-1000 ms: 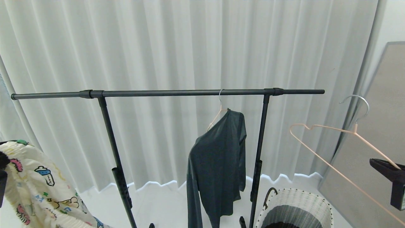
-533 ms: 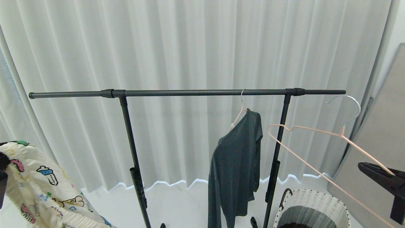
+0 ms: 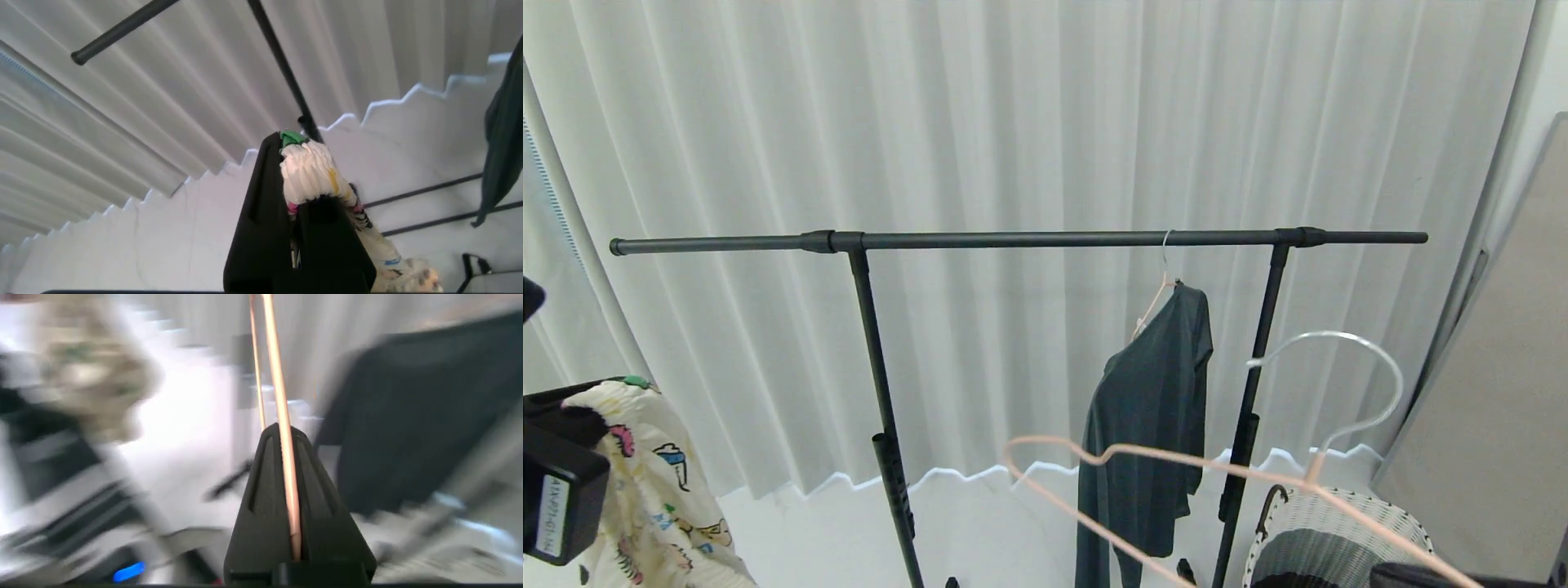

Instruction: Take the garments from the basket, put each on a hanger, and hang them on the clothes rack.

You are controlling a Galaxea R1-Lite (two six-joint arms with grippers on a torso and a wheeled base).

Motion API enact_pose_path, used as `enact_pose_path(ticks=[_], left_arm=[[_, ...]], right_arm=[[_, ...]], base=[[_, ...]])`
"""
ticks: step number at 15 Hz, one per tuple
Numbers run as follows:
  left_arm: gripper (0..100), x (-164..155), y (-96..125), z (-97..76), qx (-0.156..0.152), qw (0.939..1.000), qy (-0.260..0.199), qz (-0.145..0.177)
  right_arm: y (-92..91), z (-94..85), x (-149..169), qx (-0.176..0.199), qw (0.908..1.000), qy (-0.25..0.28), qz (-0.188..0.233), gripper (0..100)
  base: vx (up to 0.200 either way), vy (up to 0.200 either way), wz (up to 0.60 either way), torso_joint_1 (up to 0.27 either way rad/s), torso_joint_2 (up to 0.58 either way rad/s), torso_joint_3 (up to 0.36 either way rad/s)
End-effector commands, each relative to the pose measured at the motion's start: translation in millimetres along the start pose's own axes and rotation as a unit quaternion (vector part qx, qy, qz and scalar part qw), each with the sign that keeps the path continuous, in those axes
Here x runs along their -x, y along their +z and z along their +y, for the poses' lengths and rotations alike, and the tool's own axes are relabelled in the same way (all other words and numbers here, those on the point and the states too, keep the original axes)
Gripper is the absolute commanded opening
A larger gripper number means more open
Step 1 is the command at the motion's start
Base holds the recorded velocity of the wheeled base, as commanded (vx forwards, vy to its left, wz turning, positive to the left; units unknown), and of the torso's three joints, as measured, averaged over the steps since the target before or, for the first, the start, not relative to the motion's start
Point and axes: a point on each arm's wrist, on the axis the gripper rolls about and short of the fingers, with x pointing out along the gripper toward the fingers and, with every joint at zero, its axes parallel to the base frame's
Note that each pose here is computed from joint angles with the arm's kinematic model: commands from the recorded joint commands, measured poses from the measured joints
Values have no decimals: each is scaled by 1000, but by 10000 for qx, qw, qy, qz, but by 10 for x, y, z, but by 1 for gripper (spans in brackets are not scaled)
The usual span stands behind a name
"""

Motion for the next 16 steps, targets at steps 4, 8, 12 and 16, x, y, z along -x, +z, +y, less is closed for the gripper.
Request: enact_pose_path(ticks=[4,8,12,16], left_arm=[[0,-248,154,-269,235,9993,-199,193],[0,-447,354,-443,864,9953,-200,388],[0,-591,444,-570,1101,9923,-185,540],[0,-719,411,-528,1168,9902,110,752]], right_arm=[[46,315,-441,-182,9977,655,31,0],[85,393,-687,-265,9974,654,-118,0],[164,286,-734,-365,9984,357,-257,0],[214,293,-703,-385,9972,541,-337,0]], base=[[0,0,0,0,0,0],[0,0,0,0,0,0],[0,0,0,0,0,0],[0,0,0,0,0,0]])
